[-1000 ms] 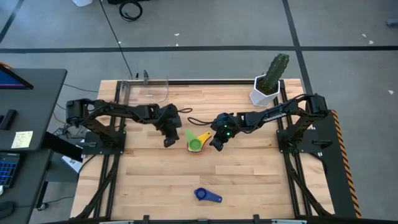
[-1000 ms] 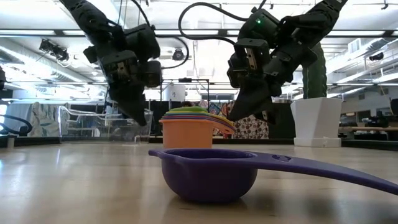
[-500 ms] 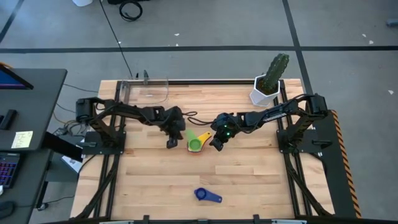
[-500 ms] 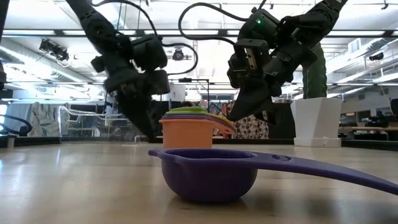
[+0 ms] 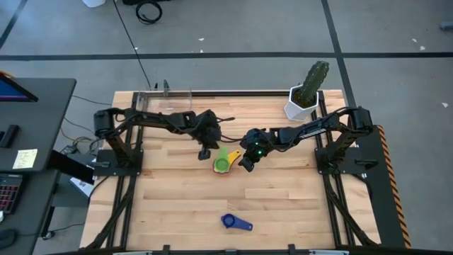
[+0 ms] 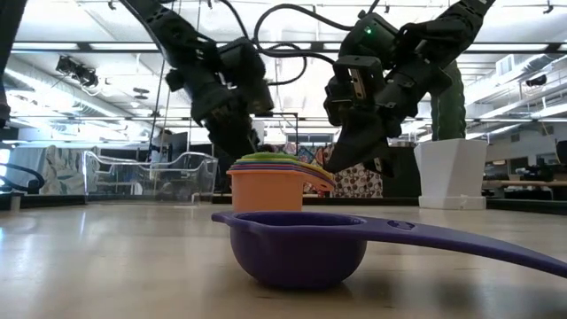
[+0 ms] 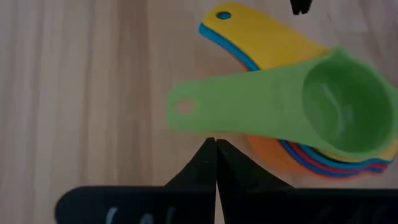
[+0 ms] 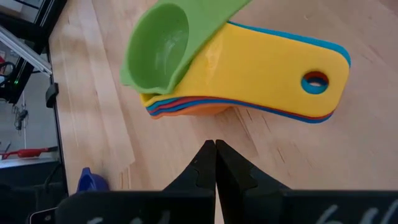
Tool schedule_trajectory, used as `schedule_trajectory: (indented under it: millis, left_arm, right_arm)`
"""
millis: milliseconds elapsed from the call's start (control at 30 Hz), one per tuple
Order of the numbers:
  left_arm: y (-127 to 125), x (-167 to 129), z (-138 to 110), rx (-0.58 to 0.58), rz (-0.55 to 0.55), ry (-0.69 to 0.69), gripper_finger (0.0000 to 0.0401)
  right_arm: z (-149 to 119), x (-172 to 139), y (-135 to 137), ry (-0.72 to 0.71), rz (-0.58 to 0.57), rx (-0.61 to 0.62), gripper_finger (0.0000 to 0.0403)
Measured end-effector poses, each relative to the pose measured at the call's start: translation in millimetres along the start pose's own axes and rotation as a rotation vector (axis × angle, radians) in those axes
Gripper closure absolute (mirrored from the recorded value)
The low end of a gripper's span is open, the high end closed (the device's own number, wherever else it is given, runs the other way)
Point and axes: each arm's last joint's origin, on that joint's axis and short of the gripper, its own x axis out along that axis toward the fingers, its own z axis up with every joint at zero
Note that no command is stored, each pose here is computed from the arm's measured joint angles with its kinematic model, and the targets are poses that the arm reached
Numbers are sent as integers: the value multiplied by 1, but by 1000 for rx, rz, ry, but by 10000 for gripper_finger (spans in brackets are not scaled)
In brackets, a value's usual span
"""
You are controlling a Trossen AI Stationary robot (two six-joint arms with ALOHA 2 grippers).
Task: Nest measuring cups in basket
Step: Stack the green nest measuring cup on top of the yellow nest measuring cup
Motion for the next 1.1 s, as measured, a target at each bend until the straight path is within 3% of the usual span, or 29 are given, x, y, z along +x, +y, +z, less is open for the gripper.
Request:
schedule_trajectory:
  millis: [200, 567, 700, 867, 1100]
  left_arm:
    - [7, 22, 5, -18, -63, 56, 397]
    - [16, 7, 39, 69, -32, -3, 397]
    - [16, 7, 38, 70, -33, 16, 397]
    - [22, -11, 35, 45, 109, 84, 397]
    - [25, -12, 25, -9, 8, 134, 397]
  right_arm:
    - [0, 0, 0, 3, -2, 2, 398]
    - [0, 0, 0, 2, -1, -1, 398]
    - [0, 0, 0, 2, -1, -2, 398]
    - [0, 0, 0, 2, -1, -2, 398]
    - [0, 0, 0, 1, -1, -6, 398]
